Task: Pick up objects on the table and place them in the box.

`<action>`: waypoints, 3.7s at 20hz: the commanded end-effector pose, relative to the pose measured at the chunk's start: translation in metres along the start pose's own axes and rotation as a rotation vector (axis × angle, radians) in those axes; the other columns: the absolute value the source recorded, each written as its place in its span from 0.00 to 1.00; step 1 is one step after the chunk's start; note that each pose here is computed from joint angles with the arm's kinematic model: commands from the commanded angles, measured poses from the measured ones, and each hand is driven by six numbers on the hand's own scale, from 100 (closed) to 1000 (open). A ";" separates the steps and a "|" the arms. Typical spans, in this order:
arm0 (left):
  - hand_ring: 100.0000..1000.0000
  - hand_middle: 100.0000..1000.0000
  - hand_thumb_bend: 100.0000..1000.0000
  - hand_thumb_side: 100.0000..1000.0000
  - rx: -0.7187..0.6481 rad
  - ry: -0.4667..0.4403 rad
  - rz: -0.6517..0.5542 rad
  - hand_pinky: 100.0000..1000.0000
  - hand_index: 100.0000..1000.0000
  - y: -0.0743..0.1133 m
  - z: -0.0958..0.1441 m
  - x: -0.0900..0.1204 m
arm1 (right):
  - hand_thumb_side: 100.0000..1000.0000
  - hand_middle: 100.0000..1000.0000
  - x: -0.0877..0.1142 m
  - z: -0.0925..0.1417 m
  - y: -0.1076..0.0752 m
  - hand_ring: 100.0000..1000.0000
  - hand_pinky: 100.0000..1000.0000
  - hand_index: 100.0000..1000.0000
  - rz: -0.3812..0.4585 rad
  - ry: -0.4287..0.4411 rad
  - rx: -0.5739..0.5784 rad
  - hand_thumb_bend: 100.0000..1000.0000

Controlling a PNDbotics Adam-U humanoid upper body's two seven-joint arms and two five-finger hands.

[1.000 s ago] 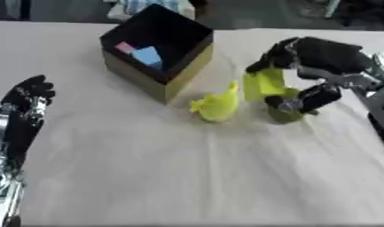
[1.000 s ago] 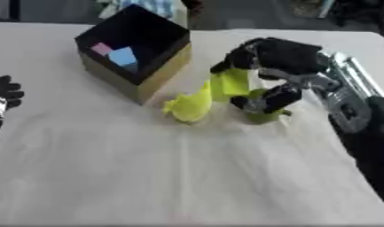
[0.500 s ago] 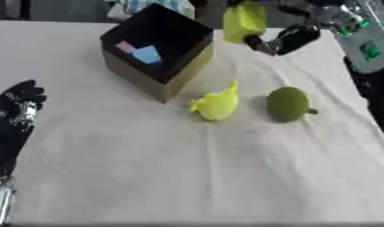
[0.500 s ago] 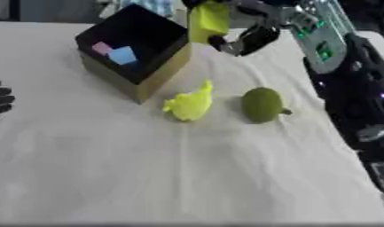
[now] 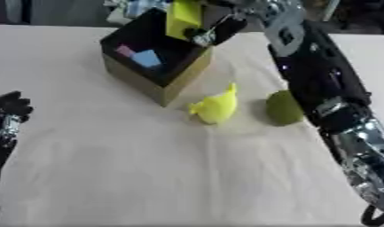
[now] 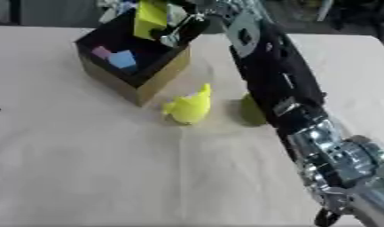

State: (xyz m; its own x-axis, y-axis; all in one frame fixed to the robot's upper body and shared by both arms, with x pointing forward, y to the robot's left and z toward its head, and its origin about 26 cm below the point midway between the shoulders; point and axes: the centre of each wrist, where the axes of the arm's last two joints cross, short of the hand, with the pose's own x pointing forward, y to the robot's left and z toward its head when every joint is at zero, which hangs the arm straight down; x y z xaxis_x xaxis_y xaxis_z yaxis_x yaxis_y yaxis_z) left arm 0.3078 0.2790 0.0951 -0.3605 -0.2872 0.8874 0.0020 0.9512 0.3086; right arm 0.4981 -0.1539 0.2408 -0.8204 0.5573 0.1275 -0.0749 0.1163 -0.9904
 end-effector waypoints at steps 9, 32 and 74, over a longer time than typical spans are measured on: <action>0.74 0.68 0.00 0.62 -0.019 -0.037 0.010 0.81 0.83 -0.002 -0.007 0.007 | 0.47 0.90 -0.012 -0.003 0.031 0.78 0.76 0.99 -0.009 0.206 -0.069 0.00; 0.74 0.68 0.00 0.62 0.035 -0.017 -0.023 0.81 0.83 0.010 -0.002 0.004 | 0.54 0.99 -0.009 0.009 -0.002 0.92 0.85 1.00 0.352 -0.042 -0.070 0.14; 0.73 0.67 0.00 0.62 0.068 -0.024 -0.031 0.81 0.83 0.014 -0.003 0.007 | 0.74 0.90 -0.040 0.069 0.103 0.89 0.81 0.97 0.221 -0.141 0.467 0.13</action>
State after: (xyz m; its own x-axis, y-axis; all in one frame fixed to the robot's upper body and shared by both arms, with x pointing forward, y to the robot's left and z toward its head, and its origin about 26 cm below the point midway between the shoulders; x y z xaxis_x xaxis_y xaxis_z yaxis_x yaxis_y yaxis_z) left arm 0.3079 0.2883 0.0958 -0.3490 -0.3025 0.8870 -0.0652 0.9520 0.2990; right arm 0.4810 -0.2233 0.1196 -0.8704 0.4915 -0.0296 -0.1291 -0.2858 -0.9495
